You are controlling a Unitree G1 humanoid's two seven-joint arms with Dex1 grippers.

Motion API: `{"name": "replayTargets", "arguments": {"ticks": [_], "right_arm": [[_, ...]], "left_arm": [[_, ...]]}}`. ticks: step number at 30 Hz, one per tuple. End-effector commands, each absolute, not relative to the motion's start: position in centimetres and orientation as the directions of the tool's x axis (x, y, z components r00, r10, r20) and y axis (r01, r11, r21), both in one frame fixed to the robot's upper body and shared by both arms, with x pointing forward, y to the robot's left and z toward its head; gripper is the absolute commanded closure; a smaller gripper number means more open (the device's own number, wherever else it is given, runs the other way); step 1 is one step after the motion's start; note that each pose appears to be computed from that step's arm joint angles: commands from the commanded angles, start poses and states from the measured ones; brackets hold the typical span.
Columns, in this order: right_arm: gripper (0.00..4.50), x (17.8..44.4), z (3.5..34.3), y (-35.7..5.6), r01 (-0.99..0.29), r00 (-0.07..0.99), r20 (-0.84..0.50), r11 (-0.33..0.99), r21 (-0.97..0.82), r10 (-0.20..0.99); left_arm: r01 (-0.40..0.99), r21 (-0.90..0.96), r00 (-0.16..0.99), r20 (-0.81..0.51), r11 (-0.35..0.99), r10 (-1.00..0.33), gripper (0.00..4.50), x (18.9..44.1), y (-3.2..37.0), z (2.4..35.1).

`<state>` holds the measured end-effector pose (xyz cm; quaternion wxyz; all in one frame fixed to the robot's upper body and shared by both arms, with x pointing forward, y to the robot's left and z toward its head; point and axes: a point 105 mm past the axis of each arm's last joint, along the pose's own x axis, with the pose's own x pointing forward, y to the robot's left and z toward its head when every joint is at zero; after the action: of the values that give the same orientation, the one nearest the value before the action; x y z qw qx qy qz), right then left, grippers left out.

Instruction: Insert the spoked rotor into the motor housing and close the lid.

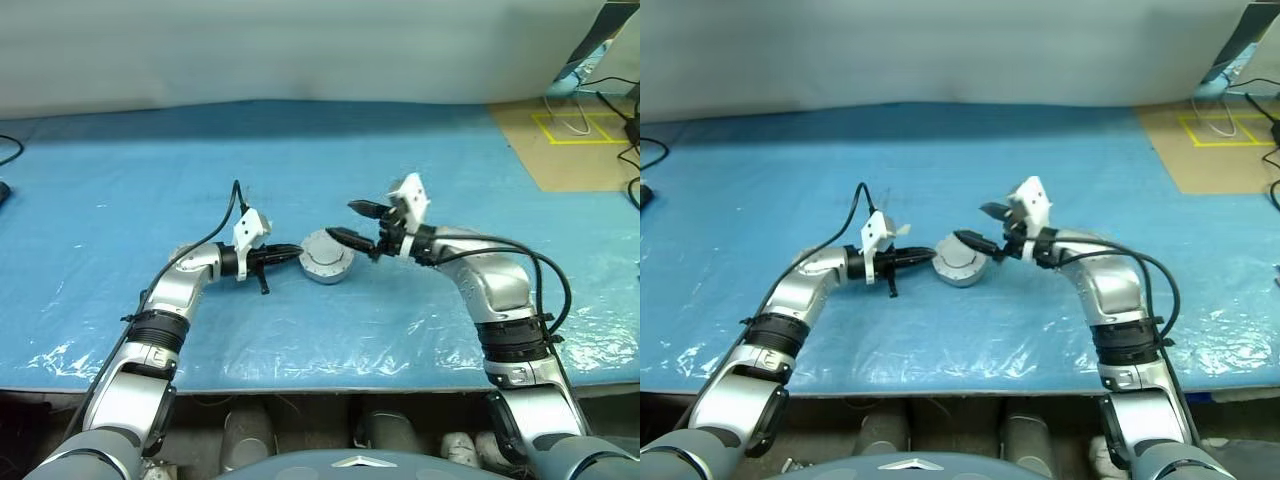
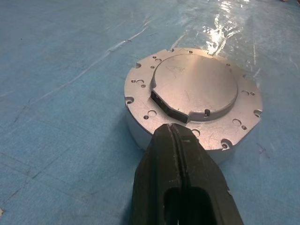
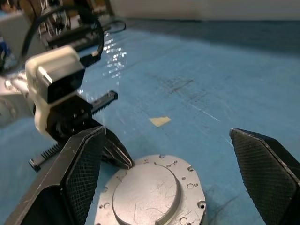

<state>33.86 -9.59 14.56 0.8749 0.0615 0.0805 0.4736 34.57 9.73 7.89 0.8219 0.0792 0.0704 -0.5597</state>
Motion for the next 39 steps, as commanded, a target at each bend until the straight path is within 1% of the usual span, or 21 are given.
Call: {"name": "replayTargets", "arguments": {"ticks": [1, 2, 4, 6, 8, 11, 13, 17, 19, 25, 30, 33, 38, 39], "right_arm": [[0.03, 33.0, 13.0, -11.5, -0.714, 0.551, -0.090, 0.525, 0.464, 0.829], [0.03, 32.8, 11.7, -12.2, -0.638, 0.561, -0.123, 0.522, 0.567, 0.819], [0.03, 32.1, 9.7, -13.4, -0.522, 0.565, -0.177, 0.516, 0.679, 0.806], [0.03, 31.4, 8.5, -14.1, -0.457, 0.560, -0.208, 0.509, 0.730, 0.802], [0.03, 30.6, 7.8, -14.2, -0.423, 0.542, -0.218, 0.488, 0.763, 0.811], [0.03, 29.9, 6.9, -13.3, -0.404, 0.510, -0.228, 0.465, 0.788, 0.829], [0.03, 29.9, 6.8, -12.1, -0.417, 0.493, -0.219, 0.449, 0.790, 0.842], [0.03, 30.8, 7.7, -9.6, -0.462, 0.480, -0.166, 0.409, 0.787, 0.862], [0.03, 31.2, 7.5, -8.8, -0.467, 0.477, -0.172, 0.414, 0.782, 0.862], [0.03, 33.1, 8.0, -7.4, -0.469, 0.518, -0.143, 0.419, 0.778, 0.843], [0.03, 32.8, 8.1, -5.9, -0.503, 0.481, -0.136, 0.399, 0.766, 0.866], [0.59, 33.0, 7.7, -6.0, -0.495, 0.493, -0.148, 0.417, 0.762, 0.857], [2.30, 33.3, 7.9, -6.8, -0.494, 0.511, -0.128, 0.412, 0.765, 0.850], [2.54, 33.2, 8.0, -6.9, -0.499, 0.505, -0.127, 0.409, 0.764, 0.854]], "left_arm": [[0.940, 0.009, 0.331, -0.266, 0.341, -0.905, 4.50, 33.7, 9.7, 6.1], [0.940, 0.010, 0.331, -0.267, 0.341, -0.905, 4.50, 33.7, 9.7, 6.1], [0.940, 0.012, 0.331, -0.268, 0.340, -0.905, 4.50, 33.7, 9.8, 6.1], [0.940, 0.012, 0.331, -0.270, 0.340, -0.904, 4.50, 33.7, 9.8, 6.1], [0.941, 0.014, 0.329, -0.271, 0.338, -0.905, 4.50, 33.7, 9.9, 6.1], [0.942, 0.012, 0.326, -0.272, 0.336, -0.905, 4.50, 33.6, 10.0, 6.1], [0.943, 0.012, 0.324, -0.273, 0.334, -0.906, 4.50, 33.7, 9.9, 6.2], [0.944, 0.013, 0.321, -0.275, 0.330, -0.906, 4.50, 33.7, 9.9, 6.2], [0.944, 0.013, 0.319, -0.276, 0.329, -0.907, 4.50, 33.7, 9.9, 6.2], [0.944, 0.012, 0.321, -0.278, 0.330, -0.905, 4.50, 33.8, 10.0, 6.2], [0.943, 0.012, 0.321, -0.282, 0.331, -0.904, 4.50, 33.7, 10.1, 6.2], [0.943, 0.013, 0.322, -0.283, 0.332, -0.903, 4.50, 33.8, 10.2, 6.2], [0.943, 0.015, 0.324, -0.284, 0.333, -0.903, 4.50, 33.8, 10.2, 6.2], [0.943, 0.015, 0.323, -0.284, 0.333, -0.903, 4.50, 33.8, 10.2, 6.2]]}}
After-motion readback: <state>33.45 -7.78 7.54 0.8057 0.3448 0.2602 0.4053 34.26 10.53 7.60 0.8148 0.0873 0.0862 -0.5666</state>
